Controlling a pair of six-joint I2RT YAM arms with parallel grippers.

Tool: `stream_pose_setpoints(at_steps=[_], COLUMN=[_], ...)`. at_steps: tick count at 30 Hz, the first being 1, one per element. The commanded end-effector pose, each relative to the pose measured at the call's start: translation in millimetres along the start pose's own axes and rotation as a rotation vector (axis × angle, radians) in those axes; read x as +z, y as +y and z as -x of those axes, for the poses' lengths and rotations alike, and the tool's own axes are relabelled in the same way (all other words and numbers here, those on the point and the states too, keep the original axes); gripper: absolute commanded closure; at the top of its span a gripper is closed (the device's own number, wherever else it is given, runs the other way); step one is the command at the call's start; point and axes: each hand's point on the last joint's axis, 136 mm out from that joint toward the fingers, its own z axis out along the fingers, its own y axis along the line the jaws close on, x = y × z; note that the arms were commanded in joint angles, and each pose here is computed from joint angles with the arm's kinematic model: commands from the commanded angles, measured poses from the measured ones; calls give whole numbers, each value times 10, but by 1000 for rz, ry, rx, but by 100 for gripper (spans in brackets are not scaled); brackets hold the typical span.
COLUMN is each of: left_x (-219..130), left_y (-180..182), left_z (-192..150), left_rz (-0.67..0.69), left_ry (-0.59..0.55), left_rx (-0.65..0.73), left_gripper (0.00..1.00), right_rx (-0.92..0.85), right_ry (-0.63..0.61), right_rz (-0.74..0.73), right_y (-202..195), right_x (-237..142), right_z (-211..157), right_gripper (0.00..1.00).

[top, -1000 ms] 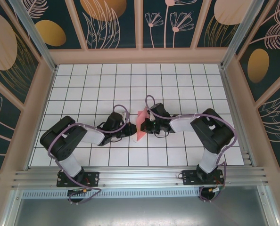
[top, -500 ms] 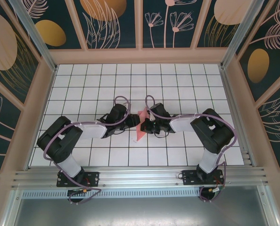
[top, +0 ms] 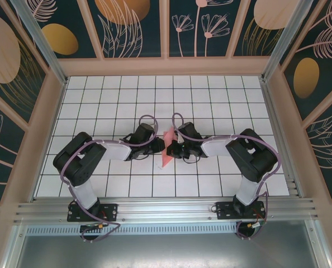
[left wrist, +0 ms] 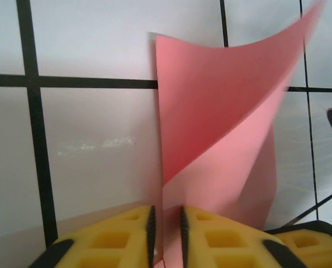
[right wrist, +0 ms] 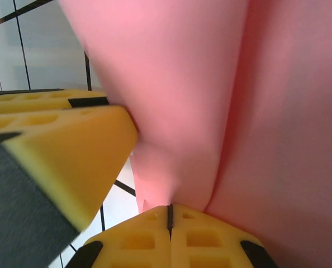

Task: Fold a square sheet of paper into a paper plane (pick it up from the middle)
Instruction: Fourth fold the wing at the center of the table.

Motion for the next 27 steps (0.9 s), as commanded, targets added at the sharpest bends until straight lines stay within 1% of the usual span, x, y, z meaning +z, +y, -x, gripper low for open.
stream_pose_setpoints(at_steps=[1, 6, 11, 15, 22, 27], left_x=[64, 117, 129, 139, 160, 159], left_y=[125, 254, 333, 362, 374, 377], left_z=[-99, -238, -336, -354, -363, -370], left_rz=[57, 91, 101, 109, 115, 117], left_ry=[48, 101, 125, 134, 141, 143], left_rx=[24, 34, 31, 33, 34, 35], left_gripper=[84, 90, 92, 92, 94, 94], right_rx=[-8, -24, -34, -30, -11, 12], right_ry=[1, -9, -11, -5, 32, 41], right_rz=[-43, 16, 97, 133, 116, 97], right_y=[-86, 96, 290, 344, 268, 134], right_x=[24, -38, -119, -132, -19, 82], right_z=[-12, 36, 27, -14, -145, -191], right_gripper=[97, 95, 94, 94, 94, 94])
